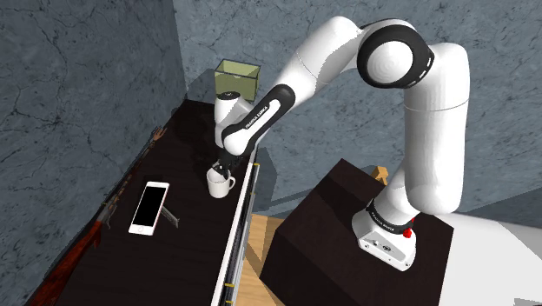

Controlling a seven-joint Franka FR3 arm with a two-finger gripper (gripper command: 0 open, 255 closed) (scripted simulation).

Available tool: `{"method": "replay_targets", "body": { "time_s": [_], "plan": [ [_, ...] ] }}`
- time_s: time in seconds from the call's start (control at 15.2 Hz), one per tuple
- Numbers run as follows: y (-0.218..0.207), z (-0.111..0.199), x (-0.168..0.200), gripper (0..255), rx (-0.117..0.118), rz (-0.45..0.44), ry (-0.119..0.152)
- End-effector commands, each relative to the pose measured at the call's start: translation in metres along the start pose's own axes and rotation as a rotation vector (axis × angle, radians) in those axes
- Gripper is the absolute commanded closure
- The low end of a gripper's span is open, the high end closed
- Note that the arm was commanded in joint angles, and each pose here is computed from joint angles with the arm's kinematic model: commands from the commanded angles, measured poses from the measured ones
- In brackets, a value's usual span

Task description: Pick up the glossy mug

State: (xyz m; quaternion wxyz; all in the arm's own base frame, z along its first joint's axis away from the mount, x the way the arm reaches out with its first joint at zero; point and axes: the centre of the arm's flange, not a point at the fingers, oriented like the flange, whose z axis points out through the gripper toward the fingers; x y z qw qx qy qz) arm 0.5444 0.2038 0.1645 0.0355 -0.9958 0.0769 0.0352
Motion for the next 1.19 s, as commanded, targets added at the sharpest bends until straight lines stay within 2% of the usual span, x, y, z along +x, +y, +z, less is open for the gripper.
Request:
{"method": "replay_targets", "body": {
  "time_s": [0.0,0.99,1.12],
  "plan": [
    [0.0,0.0,0.0,255,0.0,0.0,0.0],
    [-0.005,-0.079,-0.006,255,0.0,0.0,0.0],
    [-0.005,-0.08,-0.006,255,0.0,0.0,0.0]
  ]
}}
